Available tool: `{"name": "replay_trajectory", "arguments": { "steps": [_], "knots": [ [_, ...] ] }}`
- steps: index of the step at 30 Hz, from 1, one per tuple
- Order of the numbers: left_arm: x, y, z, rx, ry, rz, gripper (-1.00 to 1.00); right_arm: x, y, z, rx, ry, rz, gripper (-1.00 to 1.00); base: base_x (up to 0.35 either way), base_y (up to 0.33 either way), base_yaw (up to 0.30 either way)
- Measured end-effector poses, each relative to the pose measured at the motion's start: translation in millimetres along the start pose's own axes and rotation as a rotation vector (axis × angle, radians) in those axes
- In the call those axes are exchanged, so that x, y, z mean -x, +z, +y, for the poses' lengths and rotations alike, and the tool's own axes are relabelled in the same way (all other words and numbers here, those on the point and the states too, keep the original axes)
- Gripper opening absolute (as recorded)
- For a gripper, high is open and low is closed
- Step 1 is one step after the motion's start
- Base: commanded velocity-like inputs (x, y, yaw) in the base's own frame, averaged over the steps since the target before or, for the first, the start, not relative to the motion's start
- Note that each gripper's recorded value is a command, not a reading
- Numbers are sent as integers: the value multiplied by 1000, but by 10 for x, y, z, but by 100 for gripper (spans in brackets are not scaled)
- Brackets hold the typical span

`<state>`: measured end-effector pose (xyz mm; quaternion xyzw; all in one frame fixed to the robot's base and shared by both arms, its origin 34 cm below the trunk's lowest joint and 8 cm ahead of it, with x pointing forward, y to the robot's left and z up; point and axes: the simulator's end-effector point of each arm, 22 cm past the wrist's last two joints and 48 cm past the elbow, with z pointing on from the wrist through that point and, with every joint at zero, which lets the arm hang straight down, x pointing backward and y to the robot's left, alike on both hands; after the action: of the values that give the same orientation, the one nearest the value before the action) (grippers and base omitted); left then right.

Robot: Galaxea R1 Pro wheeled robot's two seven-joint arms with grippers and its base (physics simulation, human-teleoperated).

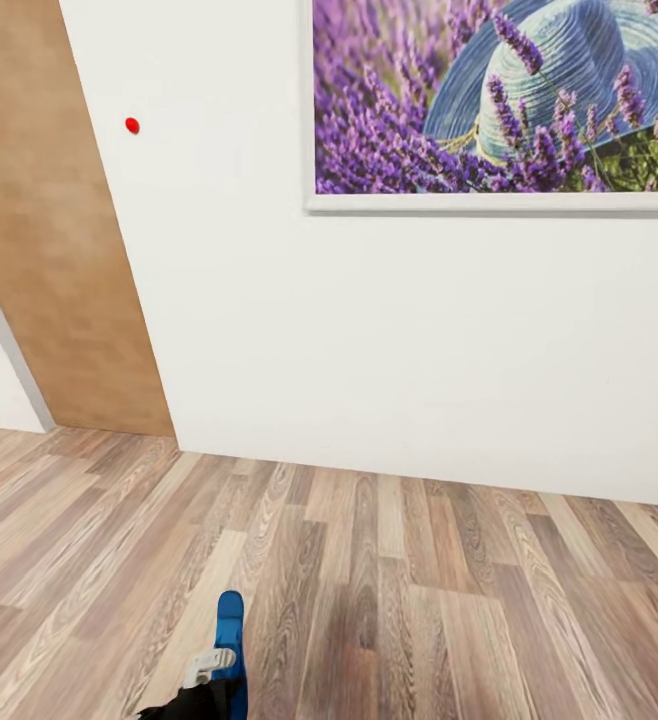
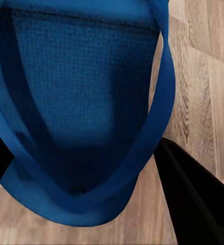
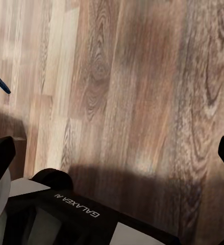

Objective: In the bedroom, move the book from the bed onto either nightstand, and place the two sandals side by side next to the bed.

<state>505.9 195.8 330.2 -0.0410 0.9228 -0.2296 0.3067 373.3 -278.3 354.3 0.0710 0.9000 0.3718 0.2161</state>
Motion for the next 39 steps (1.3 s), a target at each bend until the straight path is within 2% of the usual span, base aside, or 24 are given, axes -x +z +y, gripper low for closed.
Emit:
{"name": "replay_trajectory", "arguments": {
  "steps": [39],
  "knots": [
    [-25,-2,2,1,-2,5,-100,6,-1,-1,0,0,-2,100,332,7,0]
  ]
}}
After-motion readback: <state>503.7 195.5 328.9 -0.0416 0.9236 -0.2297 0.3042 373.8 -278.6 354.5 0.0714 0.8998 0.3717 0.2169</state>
